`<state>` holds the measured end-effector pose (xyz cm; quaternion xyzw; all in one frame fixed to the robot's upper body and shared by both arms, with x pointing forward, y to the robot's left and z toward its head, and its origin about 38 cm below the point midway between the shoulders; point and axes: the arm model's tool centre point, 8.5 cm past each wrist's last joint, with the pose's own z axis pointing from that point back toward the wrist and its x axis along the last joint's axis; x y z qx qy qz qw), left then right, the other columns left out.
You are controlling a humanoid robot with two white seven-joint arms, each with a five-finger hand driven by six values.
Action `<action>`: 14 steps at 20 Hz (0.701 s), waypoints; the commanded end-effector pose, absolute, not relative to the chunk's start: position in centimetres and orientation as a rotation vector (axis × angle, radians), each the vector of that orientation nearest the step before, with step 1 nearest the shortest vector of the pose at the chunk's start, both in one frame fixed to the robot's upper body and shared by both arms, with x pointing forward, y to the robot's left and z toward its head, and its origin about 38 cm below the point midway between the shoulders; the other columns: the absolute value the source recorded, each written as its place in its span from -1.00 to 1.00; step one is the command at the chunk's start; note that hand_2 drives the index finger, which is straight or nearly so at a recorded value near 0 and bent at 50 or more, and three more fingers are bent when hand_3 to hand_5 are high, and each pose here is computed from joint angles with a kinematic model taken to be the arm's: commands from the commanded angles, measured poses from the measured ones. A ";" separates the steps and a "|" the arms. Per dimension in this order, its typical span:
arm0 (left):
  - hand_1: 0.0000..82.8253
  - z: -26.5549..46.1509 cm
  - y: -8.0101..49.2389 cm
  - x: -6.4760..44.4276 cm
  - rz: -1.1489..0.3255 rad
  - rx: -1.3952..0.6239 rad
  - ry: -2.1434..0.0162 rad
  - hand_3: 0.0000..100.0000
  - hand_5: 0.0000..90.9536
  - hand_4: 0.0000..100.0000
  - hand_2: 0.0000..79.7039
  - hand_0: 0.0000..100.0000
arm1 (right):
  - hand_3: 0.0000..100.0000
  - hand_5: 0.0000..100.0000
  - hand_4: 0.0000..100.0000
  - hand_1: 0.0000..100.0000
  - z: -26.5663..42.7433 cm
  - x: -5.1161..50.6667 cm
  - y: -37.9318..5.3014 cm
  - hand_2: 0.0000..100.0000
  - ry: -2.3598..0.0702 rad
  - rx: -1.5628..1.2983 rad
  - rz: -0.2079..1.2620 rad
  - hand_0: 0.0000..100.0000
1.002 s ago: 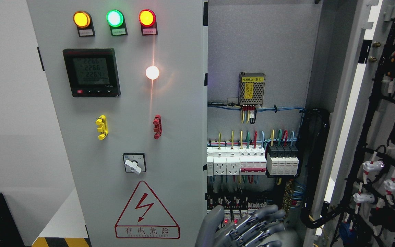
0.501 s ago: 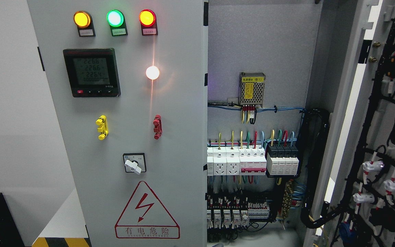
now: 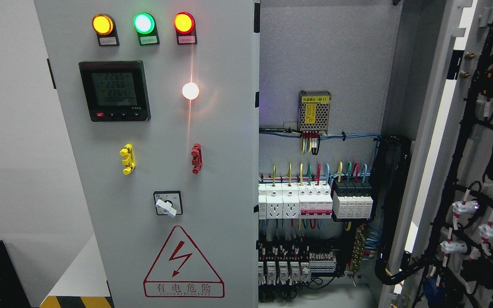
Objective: Open door with both hands
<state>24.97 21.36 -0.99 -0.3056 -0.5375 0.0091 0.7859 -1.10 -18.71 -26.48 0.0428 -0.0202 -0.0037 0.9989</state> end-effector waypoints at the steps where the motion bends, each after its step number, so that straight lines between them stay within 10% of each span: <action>1: -1.00 -14.9 30.3 16.2 0.122 -0.261 -0.821 -1.00 -1.00 -1.00 -1.00 -1.00 | -1.00 -1.00 -1.00 -1.00 -26.5 -1.1 -18.7 -1.00 -0.042 0.085 0.006 -0.62; 14: -1.00 -25.2 31.1 0.0 0.209 -0.071 -0.252 -1.00 -1.00 -1.00 -1.00 -1.00 | -1.00 -1.00 -1.00 -1.00 -26.5 -1.1 -18.7 -1.00 -0.040 0.085 0.005 -0.62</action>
